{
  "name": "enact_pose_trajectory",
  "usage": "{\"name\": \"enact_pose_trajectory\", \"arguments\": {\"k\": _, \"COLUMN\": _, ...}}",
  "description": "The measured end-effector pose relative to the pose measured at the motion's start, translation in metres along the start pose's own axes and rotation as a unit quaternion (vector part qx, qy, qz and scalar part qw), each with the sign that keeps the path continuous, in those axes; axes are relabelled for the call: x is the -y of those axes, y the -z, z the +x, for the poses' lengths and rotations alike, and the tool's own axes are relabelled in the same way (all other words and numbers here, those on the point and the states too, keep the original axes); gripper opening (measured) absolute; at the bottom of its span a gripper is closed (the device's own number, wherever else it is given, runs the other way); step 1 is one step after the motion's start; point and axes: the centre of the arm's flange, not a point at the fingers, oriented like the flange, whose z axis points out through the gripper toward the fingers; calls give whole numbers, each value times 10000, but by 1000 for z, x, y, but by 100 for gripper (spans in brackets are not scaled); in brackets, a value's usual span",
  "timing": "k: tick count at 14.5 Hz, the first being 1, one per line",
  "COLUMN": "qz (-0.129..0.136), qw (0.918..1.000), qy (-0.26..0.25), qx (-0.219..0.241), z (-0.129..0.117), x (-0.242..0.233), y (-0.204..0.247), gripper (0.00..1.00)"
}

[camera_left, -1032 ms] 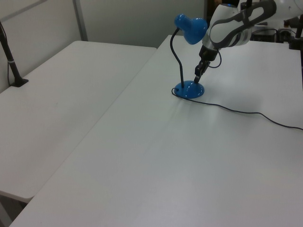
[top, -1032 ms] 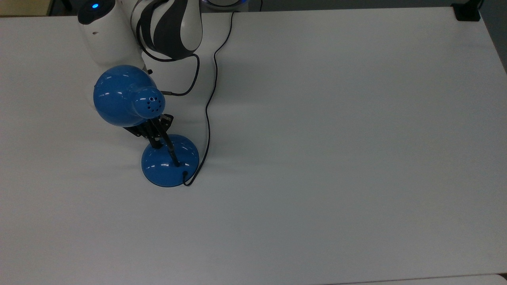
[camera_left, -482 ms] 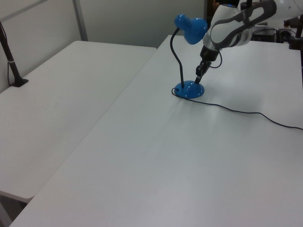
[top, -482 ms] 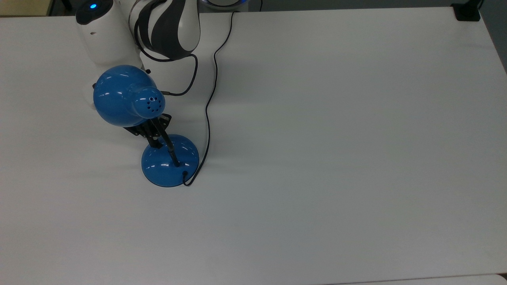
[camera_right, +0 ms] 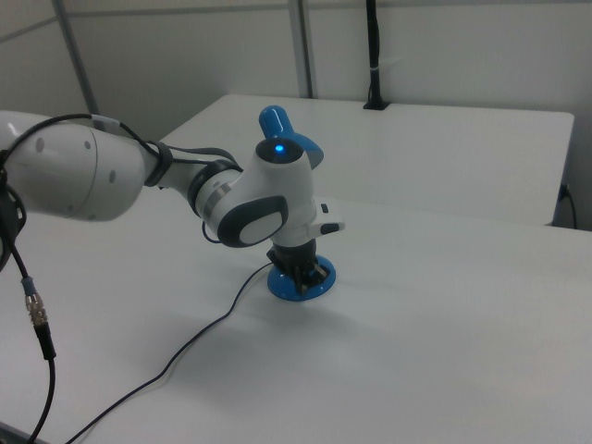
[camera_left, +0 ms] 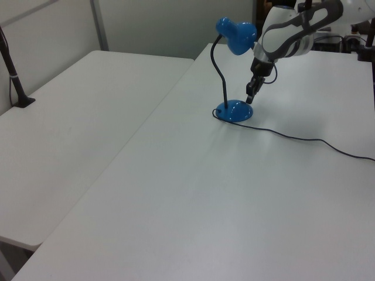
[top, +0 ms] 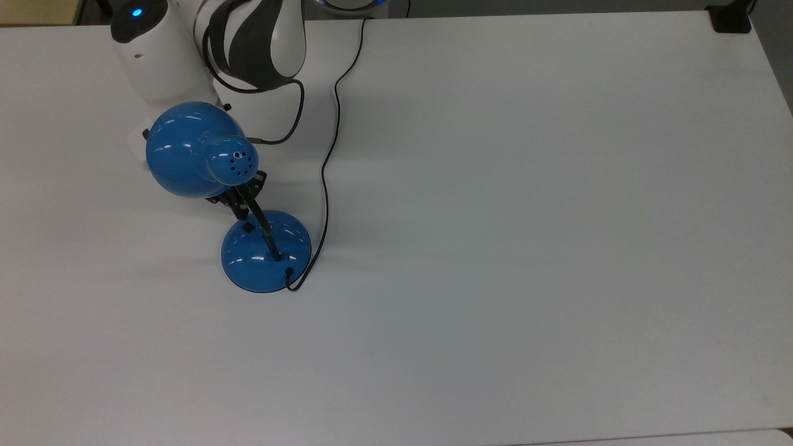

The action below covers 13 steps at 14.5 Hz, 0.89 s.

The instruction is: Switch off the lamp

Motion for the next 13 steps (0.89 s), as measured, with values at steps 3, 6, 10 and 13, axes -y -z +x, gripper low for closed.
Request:
{"name": "enact_pose_trajectory", "arguments": {"k": 3, "qz": -123, "qw": 9961, "qy": 337, "qx": 806, "z": -13, "x": -12, "y": 33, "gripper": 3}}
{"name": "enact_pose_trajectory", "arguments": {"k": 6, "qz": -325, "qw": 9841, "qy": 602, "qx": 1640, "z": -27, "x": -17, "y": 113, "gripper": 30}}
{"name": "enact_pose_trajectory", "arguments": {"k": 10, "qz": -400, "qw": 9794, "qy": 779, "qx": 1822, "z": -44, "x": 3, "y": 188, "gripper": 69}}
{"name": "enact_pose_trajectory", "arguments": {"k": 13, "qz": -388, "qw": 9821, "qy": 987, "qx": 1557, "z": -54, "x": 39, "y": 241, "gripper": 99}}
